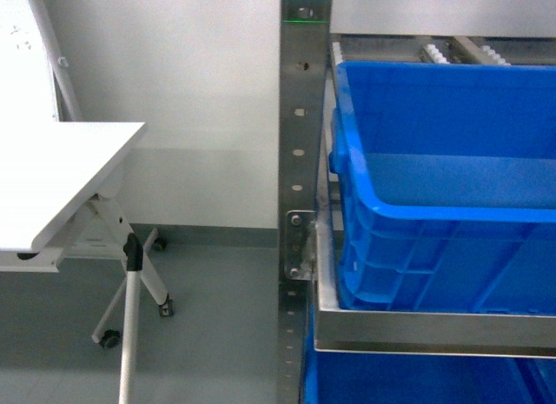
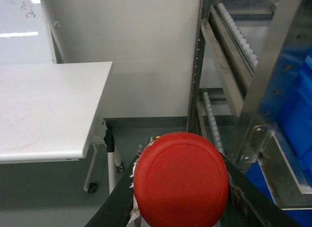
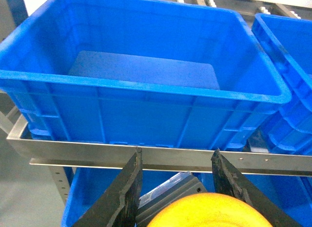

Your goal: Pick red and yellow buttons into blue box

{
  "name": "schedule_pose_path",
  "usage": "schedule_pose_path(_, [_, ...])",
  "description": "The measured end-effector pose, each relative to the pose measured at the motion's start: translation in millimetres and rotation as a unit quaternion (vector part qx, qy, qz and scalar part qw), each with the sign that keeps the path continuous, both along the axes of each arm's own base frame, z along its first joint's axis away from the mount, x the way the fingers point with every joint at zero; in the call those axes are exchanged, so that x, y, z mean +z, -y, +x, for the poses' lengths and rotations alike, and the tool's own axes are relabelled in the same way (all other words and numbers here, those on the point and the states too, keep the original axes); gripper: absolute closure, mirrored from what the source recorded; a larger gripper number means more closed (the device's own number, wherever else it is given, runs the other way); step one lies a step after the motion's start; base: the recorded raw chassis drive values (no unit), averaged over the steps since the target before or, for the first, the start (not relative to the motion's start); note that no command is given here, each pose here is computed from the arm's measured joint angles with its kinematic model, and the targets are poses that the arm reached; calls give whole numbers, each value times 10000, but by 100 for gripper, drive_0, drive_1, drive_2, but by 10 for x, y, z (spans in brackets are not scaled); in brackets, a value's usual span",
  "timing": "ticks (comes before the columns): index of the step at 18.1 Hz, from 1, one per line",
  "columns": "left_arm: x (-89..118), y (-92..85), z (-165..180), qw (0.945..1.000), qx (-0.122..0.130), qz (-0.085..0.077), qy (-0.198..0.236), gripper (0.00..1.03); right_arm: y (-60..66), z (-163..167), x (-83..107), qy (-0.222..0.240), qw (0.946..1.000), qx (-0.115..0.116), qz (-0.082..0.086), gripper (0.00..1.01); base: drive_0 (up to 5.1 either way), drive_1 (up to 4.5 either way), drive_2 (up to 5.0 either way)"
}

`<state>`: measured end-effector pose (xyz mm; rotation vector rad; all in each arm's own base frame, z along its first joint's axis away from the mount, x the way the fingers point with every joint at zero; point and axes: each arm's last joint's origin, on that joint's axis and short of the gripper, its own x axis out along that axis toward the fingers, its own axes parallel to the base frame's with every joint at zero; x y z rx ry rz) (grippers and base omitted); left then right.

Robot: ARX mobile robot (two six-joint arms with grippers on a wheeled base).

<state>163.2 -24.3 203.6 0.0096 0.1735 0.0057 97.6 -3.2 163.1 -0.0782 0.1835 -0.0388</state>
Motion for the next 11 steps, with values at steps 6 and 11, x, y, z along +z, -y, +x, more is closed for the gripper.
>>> schedule_pose_path(6, [-1,1,0,10000,-2,1,-6,71,0,0,0,0,10000,0,0,63,507,-234,-234])
schedule_pose_path(11, [0,0,0,10000,2,0,0,71,0,0,0,0,10000,0,0,63,510,-231,-231])
